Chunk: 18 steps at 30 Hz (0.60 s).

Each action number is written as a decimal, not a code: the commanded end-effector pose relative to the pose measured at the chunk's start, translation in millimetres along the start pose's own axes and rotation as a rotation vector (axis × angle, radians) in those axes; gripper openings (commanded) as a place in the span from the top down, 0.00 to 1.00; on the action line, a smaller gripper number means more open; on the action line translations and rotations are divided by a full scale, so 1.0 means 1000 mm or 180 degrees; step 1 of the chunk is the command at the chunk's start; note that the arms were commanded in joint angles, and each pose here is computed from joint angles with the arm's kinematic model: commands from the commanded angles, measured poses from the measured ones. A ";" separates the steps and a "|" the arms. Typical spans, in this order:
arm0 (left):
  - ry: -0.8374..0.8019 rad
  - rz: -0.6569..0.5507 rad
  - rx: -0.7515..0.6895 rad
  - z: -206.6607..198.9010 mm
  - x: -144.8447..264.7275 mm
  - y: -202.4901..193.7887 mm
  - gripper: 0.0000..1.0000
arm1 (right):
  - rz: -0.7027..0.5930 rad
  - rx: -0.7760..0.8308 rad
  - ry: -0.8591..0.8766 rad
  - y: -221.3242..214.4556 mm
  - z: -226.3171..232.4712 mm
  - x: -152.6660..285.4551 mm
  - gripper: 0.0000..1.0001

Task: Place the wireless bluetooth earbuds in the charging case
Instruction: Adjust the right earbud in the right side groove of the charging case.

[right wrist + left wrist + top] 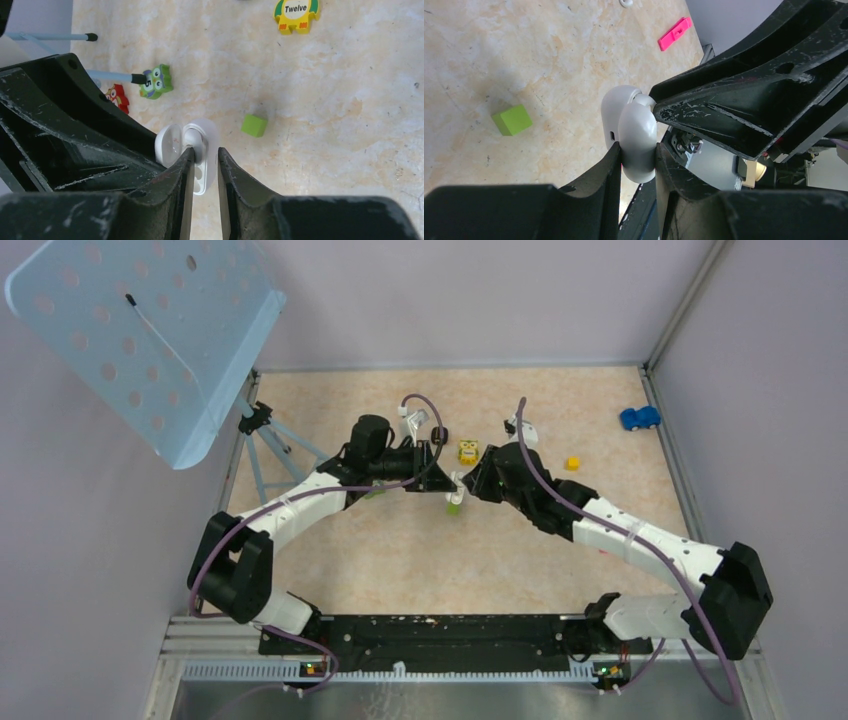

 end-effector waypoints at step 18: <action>-0.0127 -0.0099 -0.0216 -0.014 -0.001 0.018 1.00 | -0.0036 -0.0114 0.0356 0.012 0.023 0.006 0.90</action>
Point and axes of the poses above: each gripper's point midway between its finger pads, its own x axis back along the fingers, its own z axis along the line the jaws close on, y = z × x, the point moved 2 cm from there along x, back along the fingers, and after that the axes turned 4 degrees about -x, right-handed, at the moved point
